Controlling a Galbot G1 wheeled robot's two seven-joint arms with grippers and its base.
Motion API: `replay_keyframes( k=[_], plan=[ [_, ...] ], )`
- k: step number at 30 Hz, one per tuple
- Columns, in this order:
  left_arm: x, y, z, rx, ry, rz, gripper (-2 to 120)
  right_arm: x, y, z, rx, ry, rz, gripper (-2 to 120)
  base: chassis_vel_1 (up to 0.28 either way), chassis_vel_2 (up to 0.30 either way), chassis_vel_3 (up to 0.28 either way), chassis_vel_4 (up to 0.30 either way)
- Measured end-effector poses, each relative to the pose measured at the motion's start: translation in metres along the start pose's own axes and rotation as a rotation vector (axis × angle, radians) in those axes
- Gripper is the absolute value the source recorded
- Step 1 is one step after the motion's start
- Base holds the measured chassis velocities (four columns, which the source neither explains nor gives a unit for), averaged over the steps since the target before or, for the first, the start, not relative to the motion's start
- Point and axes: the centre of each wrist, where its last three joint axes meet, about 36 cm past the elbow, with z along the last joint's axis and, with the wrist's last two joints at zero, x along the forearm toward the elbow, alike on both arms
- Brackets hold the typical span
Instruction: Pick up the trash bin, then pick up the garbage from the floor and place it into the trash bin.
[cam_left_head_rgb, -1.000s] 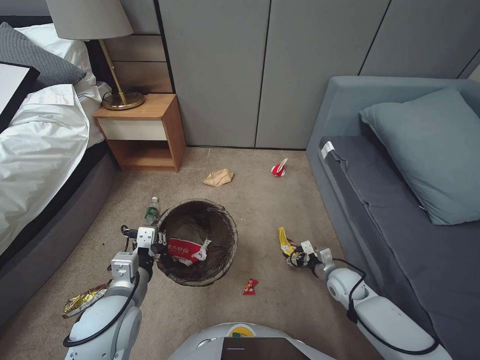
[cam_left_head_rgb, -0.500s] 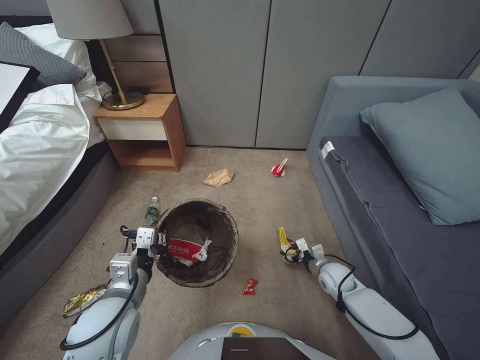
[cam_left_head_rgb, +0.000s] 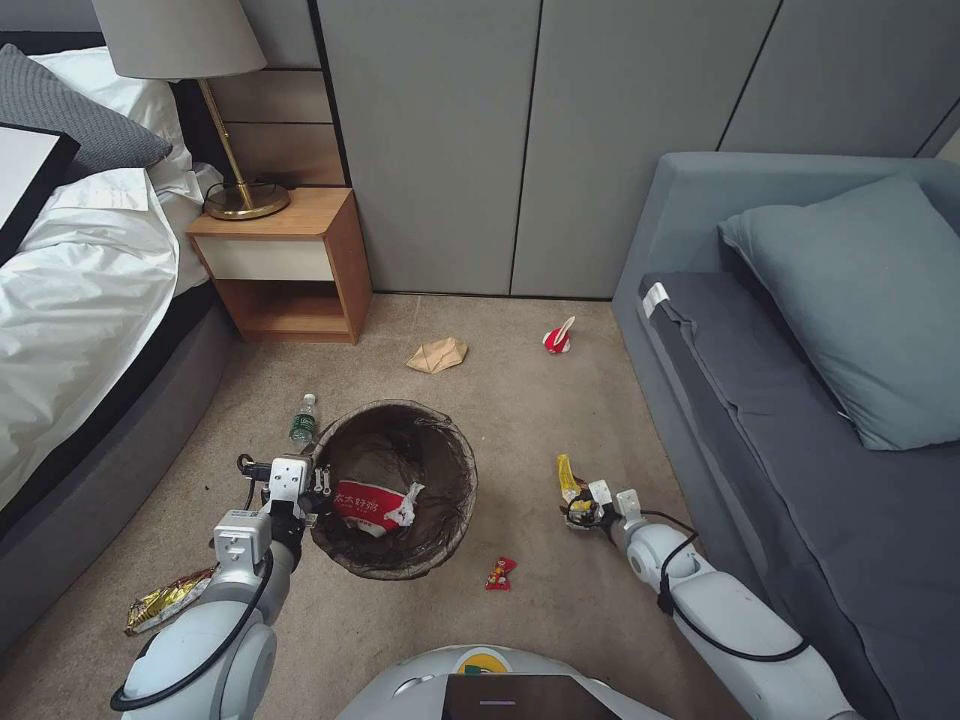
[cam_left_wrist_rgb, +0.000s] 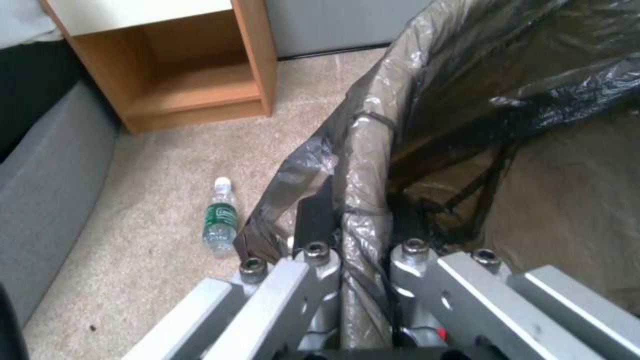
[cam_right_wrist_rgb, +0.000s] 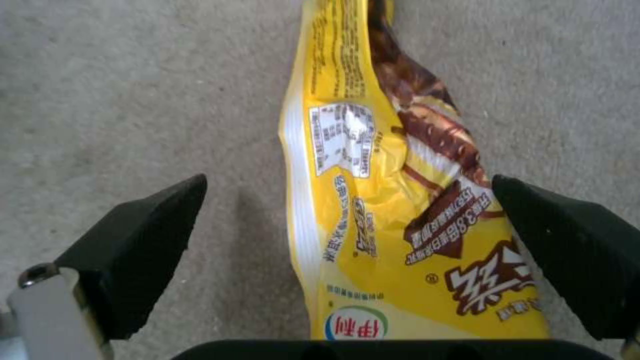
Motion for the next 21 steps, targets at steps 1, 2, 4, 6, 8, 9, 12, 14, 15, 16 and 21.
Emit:
replay_keyframes(
  k=[1,2,4,6,8,9,12,14,15,16,21],
  plan=[
    [0.000,0.000,0.000,0.000,0.000,0.000,3,0.000,0.000,0.000,0.000,0.000,0.000,100,0.000,0.000,0.000,0.000],
    [0.000,0.000,0.000,0.001,0.001,0.001,3,-0.003,0.001,0.000,-0.001,0.005,0.003,100,0.000,0.000,0.000,0.000],
    [0.000,0.000,0.000,0.004,0.001,0.003,3,-0.007,0.001,0.000,0.000,0.011,0.008,100,0.000,0.000,0.000,0.000],
    [0.000,0.000,-0.001,0.004,-0.001,0.003,3,-0.008,0.001,0.000,-0.001,0.014,0.011,100,0.000,0.000,0.000,0.000],
    [-0.001,0.000,-0.001,0.005,-0.002,0.003,3,-0.009,0.001,0.000,-0.001,0.016,0.011,100,0.000,0.000,0.000,0.000],
    [-0.001,0.001,-0.001,0.006,-0.003,0.004,3,-0.010,0.002,0.000,-0.001,0.018,0.012,100,0.000,0.000,0.000,0.000],
    [-0.001,0.002,-0.001,0.007,-0.002,0.001,3,-0.011,0.003,0.000,0.001,0.022,0.012,97,0.000,0.000,0.000,0.000],
    [-0.001,0.003,-0.001,0.007,0.000,-0.002,3,-0.012,0.005,0.000,0.003,0.023,0.014,89,0.000,0.000,0.000,0.000],
    [-0.001,0.003,-0.001,0.007,0.000,-0.003,3,-0.013,0.006,0.001,0.002,0.024,0.014,85,0.000,0.000,0.000,0.000],
    [-0.001,0.003,-0.001,0.007,0.000,-0.003,3,-0.013,0.006,0.001,0.002,0.024,0.014,85,0.000,0.000,0.000,0.000],
    [0.001,0.004,-0.001,0.006,0.003,-0.009,3,-0.015,0.008,0.001,-0.003,0.021,0.015,65,0.000,0.000,0.000,0.000]
  ],
)
